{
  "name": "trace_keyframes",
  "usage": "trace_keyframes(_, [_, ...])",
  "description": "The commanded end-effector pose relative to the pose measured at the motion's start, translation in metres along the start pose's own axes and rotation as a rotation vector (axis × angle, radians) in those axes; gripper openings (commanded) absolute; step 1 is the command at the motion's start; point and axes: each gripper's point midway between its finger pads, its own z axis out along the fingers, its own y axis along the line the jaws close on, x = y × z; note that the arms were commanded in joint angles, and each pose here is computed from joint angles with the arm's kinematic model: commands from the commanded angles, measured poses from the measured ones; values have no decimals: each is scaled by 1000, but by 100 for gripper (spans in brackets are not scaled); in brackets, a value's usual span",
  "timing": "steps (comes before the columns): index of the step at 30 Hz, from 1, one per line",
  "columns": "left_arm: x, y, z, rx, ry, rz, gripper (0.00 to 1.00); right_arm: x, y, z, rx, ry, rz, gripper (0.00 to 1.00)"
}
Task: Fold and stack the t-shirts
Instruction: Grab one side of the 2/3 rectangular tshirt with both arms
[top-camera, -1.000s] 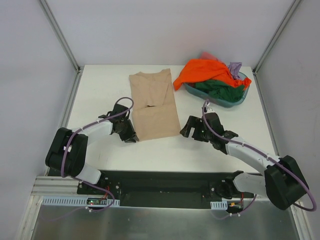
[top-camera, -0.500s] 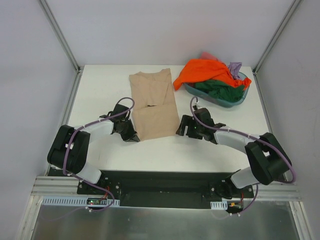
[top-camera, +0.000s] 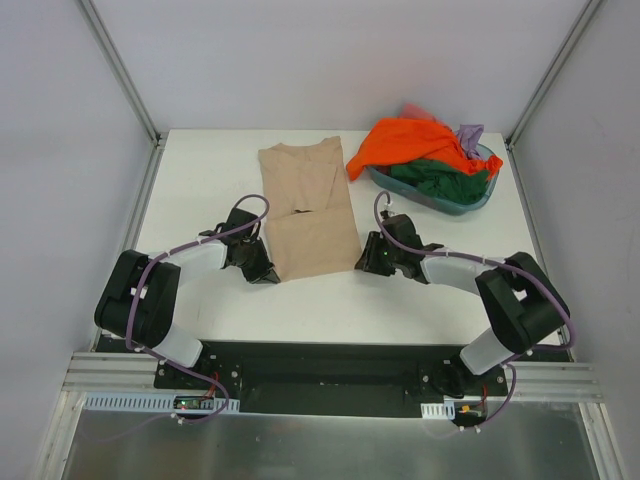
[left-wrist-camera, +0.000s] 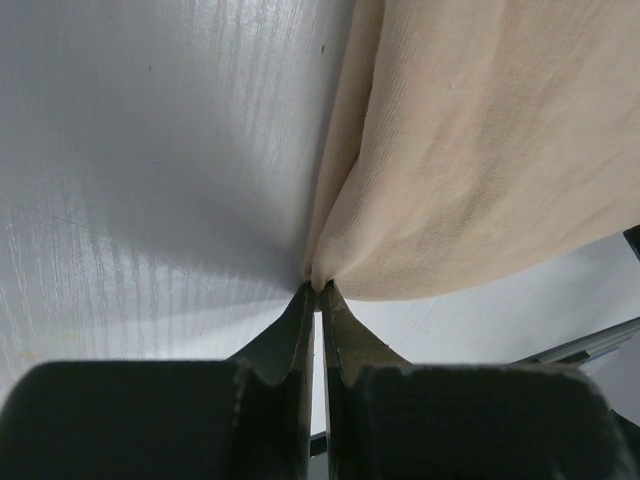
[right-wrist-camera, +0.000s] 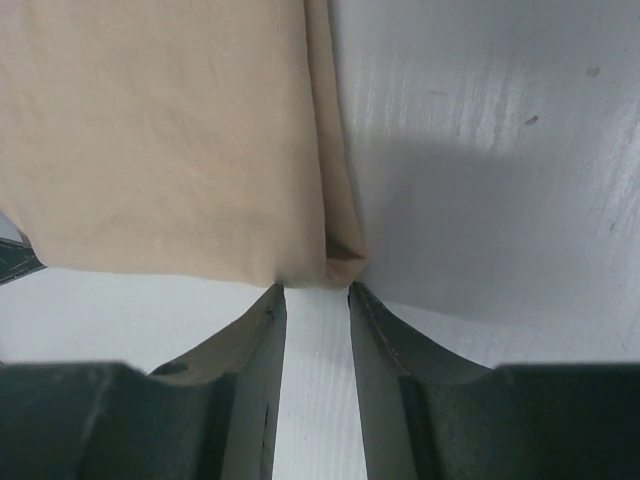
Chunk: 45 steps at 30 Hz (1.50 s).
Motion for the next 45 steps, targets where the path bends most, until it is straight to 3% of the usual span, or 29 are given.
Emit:
trace_keyframes(1, [-4,7,0,-28,-43,15,0,0,-7,5,42,11,-10,35])
trace_keyframes(8, [-10,8,3,-46,-52,24,0,-1,-12,17,77,23,-4,35])
trace_keyframes(15, [-10,13,6,-68,-50,18,0,0,-26,13,147,19,-11,26])
trace_keyframes(17, [-10,14,7,-72,-50,17,0,0,-28,12,161,19,-23,21])
trace_keyframes(20, [-11,15,7,-79,-57,17,0,-4,-11,14,67,22,-105,1])
trace_keyframes(26, [-11,9,-9,-71,-132,56,0,-9,12,0,-2,-26,-217,1])
trace_keyframes(35, [25,1,-52,-5,-187,122,0,24,39,-64,-138,-85,-300,1])
trace_keyframes(39, [45,-17,-84,130,-217,154,0,41,61,-106,-228,-111,-334,1])
trace_keyframes(45, [49,-46,-153,384,-398,224,0,62,97,-170,-471,-85,-340,1])
